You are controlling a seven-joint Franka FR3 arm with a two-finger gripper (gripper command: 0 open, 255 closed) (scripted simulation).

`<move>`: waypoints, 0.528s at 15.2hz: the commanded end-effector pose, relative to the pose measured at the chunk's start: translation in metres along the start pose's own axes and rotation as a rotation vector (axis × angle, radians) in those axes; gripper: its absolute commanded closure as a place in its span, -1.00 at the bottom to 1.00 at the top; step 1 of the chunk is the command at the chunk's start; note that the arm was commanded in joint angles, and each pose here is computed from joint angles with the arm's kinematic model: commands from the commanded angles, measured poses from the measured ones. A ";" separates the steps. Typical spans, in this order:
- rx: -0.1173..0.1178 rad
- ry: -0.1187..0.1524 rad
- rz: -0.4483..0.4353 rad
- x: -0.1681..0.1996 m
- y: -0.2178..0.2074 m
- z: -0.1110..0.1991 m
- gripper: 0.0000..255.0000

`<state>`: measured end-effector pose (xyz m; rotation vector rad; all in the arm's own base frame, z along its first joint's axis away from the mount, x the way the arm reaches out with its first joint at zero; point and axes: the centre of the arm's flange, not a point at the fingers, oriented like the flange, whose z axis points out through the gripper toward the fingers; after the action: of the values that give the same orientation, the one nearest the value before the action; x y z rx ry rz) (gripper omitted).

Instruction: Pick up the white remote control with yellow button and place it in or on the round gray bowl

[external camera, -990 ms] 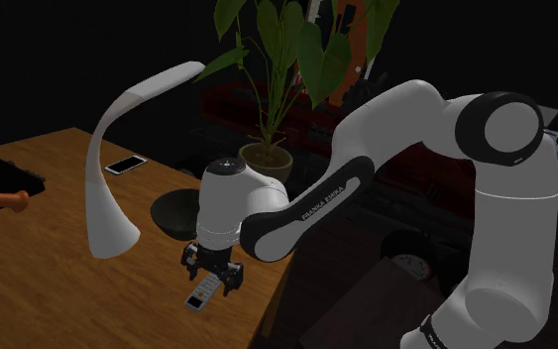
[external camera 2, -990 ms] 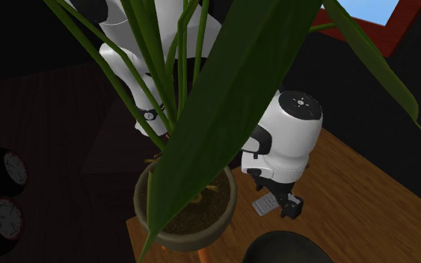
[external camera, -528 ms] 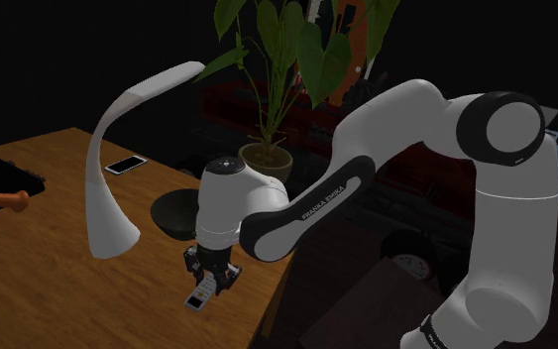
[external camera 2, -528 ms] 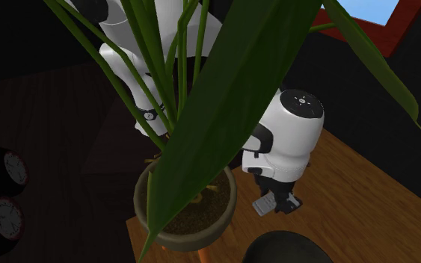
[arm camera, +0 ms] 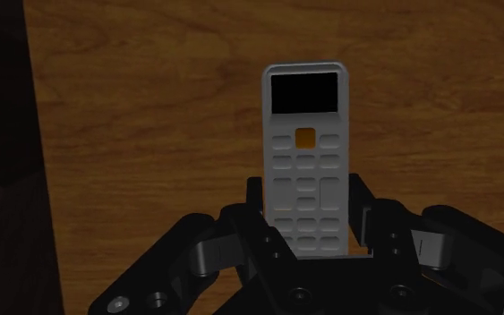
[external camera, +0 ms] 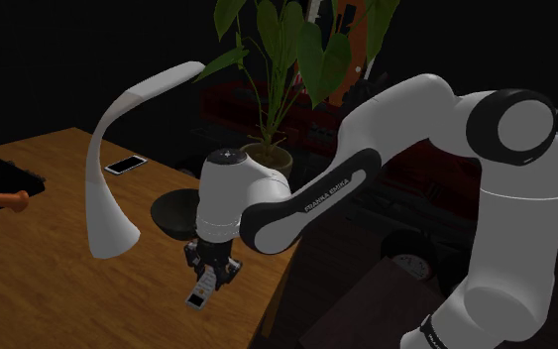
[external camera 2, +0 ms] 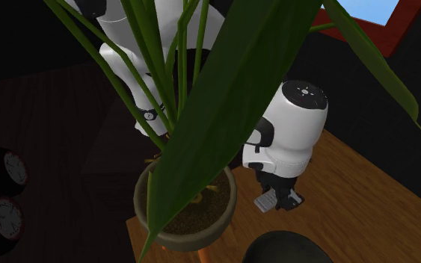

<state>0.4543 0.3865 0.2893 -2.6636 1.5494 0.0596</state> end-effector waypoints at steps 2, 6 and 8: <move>0.000 0.000 0.000 -0.001 0.000 -0.016 1.00; 0.000 0.000 0.000 -0.002 -0.001 -0.037 1.00; 0.000 0.000 0.000 -0.003 -0.001 -0.047 1.00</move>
<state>0.4536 0.3862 0.3307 -2.6633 1.5496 0.0594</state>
